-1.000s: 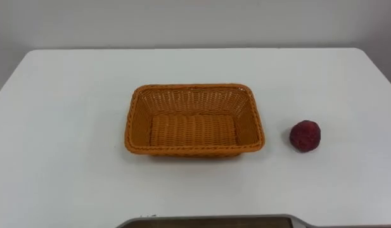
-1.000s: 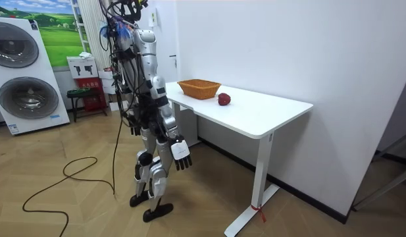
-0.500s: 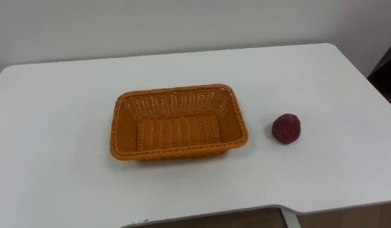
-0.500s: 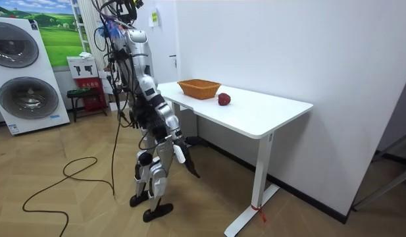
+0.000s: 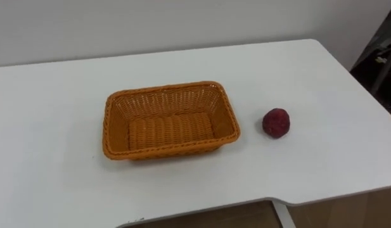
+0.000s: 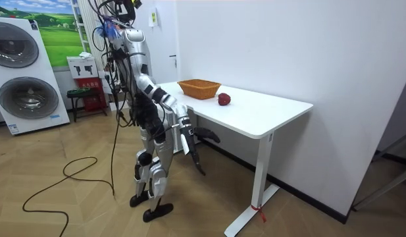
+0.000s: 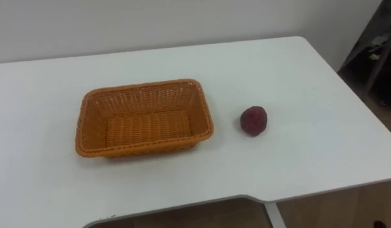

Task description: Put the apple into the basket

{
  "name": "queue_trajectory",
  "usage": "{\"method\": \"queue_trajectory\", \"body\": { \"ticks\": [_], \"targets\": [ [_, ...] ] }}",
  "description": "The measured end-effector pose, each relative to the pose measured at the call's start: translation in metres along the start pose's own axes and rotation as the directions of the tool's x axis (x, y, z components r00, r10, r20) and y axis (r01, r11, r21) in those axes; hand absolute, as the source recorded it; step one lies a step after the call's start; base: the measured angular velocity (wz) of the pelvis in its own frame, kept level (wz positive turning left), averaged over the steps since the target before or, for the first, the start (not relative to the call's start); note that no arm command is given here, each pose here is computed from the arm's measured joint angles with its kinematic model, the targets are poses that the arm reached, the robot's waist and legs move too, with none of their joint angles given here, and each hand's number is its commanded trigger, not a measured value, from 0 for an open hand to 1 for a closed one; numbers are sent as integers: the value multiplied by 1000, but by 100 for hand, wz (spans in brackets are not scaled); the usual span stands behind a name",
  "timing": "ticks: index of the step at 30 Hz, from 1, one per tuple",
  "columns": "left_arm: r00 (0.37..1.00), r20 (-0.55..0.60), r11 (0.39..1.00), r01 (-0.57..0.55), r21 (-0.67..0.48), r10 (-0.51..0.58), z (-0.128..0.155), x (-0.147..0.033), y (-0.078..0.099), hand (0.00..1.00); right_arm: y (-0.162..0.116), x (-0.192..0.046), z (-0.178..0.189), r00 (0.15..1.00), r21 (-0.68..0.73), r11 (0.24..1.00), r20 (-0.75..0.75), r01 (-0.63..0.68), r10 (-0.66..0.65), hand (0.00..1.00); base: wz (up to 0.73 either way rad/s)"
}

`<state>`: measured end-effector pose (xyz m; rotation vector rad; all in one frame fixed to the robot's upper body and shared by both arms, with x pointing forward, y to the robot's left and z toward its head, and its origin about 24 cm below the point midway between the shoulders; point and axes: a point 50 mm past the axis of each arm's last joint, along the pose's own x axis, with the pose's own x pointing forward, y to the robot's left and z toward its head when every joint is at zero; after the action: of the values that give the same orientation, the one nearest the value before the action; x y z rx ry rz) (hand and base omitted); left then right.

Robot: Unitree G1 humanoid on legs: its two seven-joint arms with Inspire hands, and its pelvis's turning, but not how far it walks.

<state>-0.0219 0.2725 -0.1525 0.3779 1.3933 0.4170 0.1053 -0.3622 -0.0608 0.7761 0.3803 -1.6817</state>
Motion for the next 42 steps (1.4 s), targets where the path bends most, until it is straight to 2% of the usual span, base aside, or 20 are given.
{"method": "queue_trajectory", "body": {
  "ticks": [4,8,11,14,18,21,23,27,30,35,42],
  "targets": [
    [1000,9,1000,5,2,-5,1,0,0,0,34,-26,31,969,-26,997,235,-68,73,0,-1],
    [999,29,1000,15,26,-16,4,0,-3,0,53,-53,54,869,-93,990,475,-105,137,0,10],
    [999,32,999,22,37,-23,5,0,-4,0,65,-73,66,782,-127,979,589,-160,204,0,0],
    [999,30,999,28,43,-30,5,0,-5,0,74,-83,67,737,-178,958,613,-223,285,0,0],
    [998,30,997,54,58,-56,5,-1,-8,0,82,-90,58,700,-278,913,587,-298,407,0,0],
    [996,31,995,78,69,-80,5,-1,-10,0,91,-98,45,641,-400,835,538,-378,548,0,0],
    [995,36,993,88,78,-91,7,-1,-11,0,96,-103,35,597,-471,761,477,-446,645,0,0],
    [994,43,992,92,90,-96,9,0,-11,0,102,-111,22,531,-552,647,382,-526,757,0,0],
    [992,50,989,110,99,-116,12,0,-13,0,104,-116,-1,460,-664,490,239,-564,855,0,0],
    [991,55,986,112,127,-119,12,0,-12,0,100,-114,-30,411,-756,307,56,-578,910,0,0],
    [991,59,984,114,136,-123,13,0,-13,0,101,-121,-40,343,-788,195,-23,-584,939,0,4]
  ]
}}
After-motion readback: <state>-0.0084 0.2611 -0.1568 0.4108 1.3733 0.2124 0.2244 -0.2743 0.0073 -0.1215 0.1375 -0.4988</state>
